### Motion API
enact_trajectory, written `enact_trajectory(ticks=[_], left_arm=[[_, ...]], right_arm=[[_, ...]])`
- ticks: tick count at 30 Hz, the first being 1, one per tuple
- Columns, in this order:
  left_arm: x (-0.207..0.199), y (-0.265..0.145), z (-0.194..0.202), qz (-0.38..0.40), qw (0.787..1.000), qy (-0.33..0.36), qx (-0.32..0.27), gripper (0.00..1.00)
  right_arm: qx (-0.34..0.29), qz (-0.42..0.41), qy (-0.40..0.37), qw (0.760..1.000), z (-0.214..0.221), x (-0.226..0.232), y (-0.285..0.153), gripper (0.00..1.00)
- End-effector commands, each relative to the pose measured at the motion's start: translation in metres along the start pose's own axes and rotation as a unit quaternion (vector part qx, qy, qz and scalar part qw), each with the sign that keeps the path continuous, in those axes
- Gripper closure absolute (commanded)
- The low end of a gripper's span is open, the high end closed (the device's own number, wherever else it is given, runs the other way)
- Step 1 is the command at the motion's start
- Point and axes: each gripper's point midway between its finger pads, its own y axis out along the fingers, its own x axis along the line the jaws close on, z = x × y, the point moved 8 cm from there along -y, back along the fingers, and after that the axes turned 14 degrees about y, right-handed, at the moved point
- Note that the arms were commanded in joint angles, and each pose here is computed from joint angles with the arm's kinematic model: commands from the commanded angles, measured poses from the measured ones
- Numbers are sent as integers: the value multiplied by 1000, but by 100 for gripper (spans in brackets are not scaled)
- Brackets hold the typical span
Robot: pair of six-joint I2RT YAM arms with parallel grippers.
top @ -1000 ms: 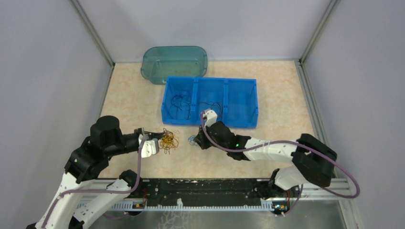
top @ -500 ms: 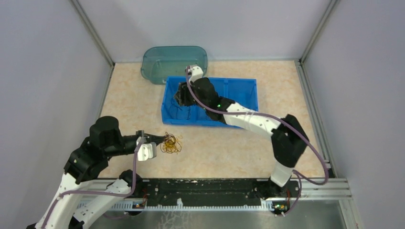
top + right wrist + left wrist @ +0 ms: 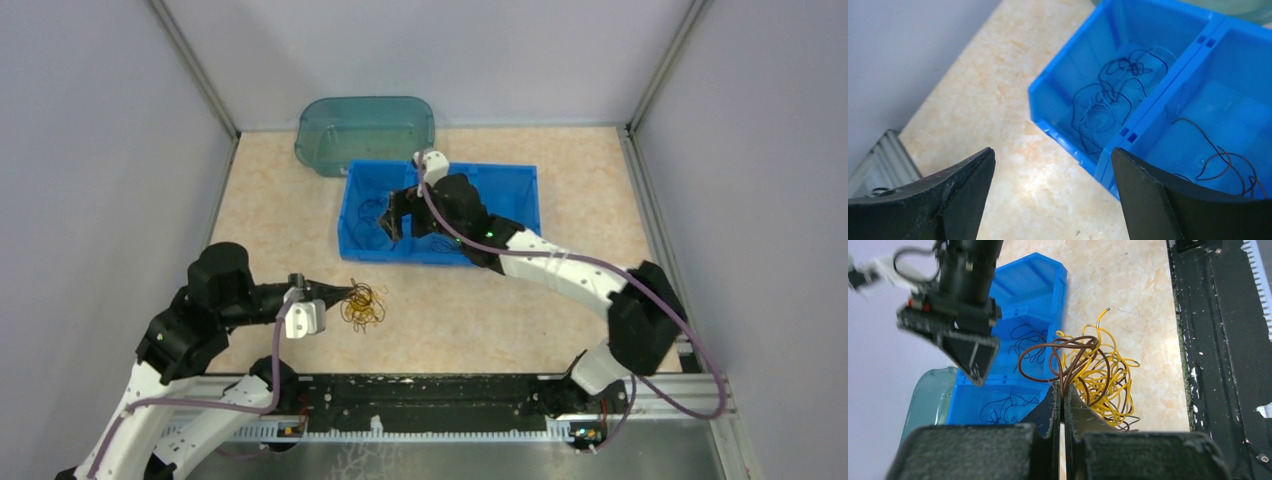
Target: Untangle the cables
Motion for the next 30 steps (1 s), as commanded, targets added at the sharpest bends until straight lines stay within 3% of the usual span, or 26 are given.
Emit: enact_trajectory(ticks=[1,15,25,30], left_arm=[[4,6,-5,0,1000,-2,-31,100],[2,23,5,3,998,-25,-50,100],[6,27,5,3,998,-28,-55,100],[15,25,0,-11,998,-25,-57,100]], right_arm=[[-69,-109,12,991,-27,31,-54,15],[-7,-279,53,959,44,24,-157,36],[39,-304,46,951,70,40,-148,37],[62,-262,33,963,97,29,-130,25]])
